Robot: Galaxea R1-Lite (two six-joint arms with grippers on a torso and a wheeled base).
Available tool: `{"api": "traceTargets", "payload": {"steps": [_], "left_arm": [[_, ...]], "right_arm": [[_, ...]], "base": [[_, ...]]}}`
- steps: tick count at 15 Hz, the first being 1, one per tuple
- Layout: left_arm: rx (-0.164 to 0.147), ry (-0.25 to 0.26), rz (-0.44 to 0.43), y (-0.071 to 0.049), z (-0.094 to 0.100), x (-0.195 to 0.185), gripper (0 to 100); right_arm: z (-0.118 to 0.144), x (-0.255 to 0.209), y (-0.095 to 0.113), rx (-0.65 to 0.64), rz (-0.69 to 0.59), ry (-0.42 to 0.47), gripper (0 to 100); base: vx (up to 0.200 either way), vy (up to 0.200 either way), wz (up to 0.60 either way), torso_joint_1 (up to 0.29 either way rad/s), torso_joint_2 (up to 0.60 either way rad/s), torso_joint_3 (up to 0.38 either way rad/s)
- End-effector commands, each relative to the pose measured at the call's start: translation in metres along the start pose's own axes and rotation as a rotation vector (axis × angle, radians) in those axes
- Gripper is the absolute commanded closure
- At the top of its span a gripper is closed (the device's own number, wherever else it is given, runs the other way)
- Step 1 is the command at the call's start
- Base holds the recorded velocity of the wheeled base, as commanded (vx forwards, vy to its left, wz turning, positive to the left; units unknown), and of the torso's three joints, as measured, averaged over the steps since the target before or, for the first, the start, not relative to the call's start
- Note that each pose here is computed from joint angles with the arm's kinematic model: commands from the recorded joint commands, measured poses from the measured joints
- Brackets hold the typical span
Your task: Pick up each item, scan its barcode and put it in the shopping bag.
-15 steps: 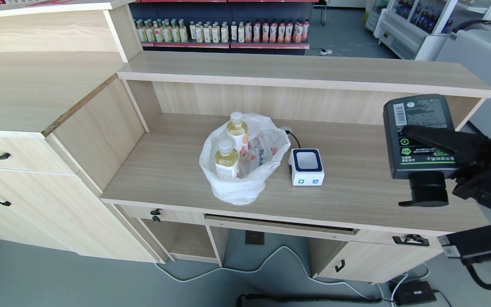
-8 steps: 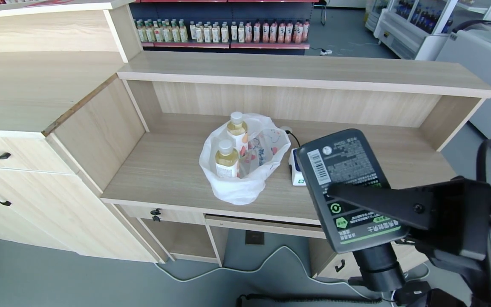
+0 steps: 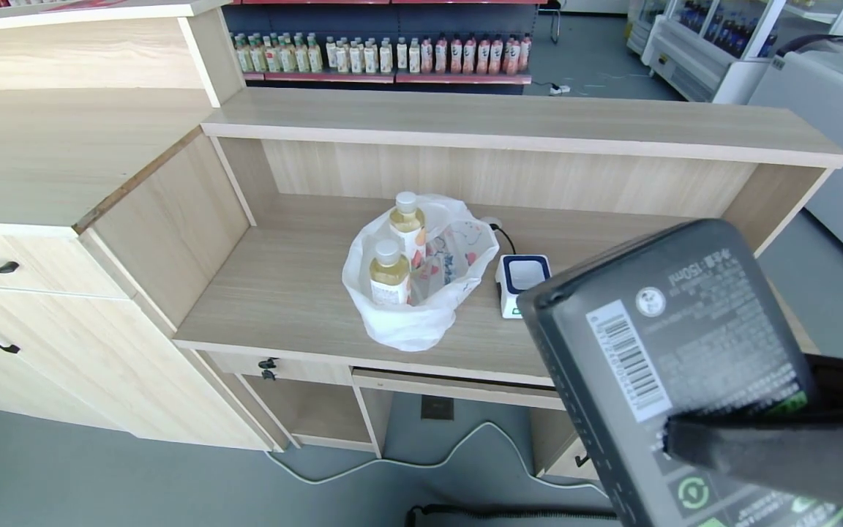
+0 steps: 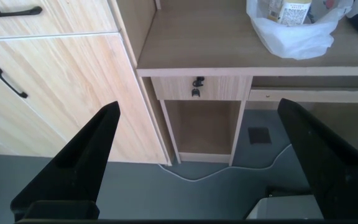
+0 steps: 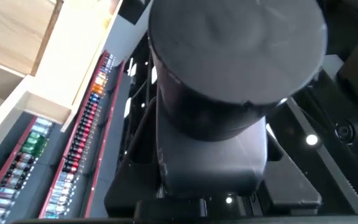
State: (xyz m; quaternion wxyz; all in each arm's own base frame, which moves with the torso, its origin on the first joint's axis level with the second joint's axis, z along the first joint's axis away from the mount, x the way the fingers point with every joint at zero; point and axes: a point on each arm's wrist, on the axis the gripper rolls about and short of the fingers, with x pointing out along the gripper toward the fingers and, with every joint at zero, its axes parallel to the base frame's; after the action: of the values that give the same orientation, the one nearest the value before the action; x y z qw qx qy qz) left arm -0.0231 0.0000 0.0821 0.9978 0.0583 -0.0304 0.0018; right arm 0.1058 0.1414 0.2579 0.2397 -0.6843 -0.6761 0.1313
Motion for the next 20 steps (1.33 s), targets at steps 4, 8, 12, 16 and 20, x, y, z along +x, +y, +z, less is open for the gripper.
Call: {"api": "traceTargets", "payload": {"steps": [4,8,12,16,20], "left_arm": [[0.000,-0.001,0.000,0.000,0.000,0.000,0],[0.000,-0.001,0.000,0.000,0.000,0.000,0],[0.000,-0.001,0.000,0.000,0.000,0.000,0],[0.000,-0.001,0.000,0.000,0.000,0.000,0],[0.000,-0.001,0.000,0.000,0.000,0.000,0]], "right_arm": [[-0.002,-0.005,-0.007,-0.013,-0.029,0.004,100],[-0.003,-0.021,-0.013,0.000,0.002,-0.004,100],[-0.001,-0.032,-0.012,0.016,-0.009,-0.054,100],[-0.005,-0.041,-0.017,-0.004,0.005,-0.024,100],[-0.006,-0.048,-0.022,-0.008,0.010,-0.008,100]], "base": [[0.000,0.000,0.00,0.000,0.00,0.000],[0.000,0.000,0.00,0.000,0.00,0.000],[0.000,0.000,0.00,0.000,0.00,0.000],[0.000,0.000,0.00,0.000,0.00,0.000],[0.000,0.000,0.00,0.000,0.00,0.000]]}}
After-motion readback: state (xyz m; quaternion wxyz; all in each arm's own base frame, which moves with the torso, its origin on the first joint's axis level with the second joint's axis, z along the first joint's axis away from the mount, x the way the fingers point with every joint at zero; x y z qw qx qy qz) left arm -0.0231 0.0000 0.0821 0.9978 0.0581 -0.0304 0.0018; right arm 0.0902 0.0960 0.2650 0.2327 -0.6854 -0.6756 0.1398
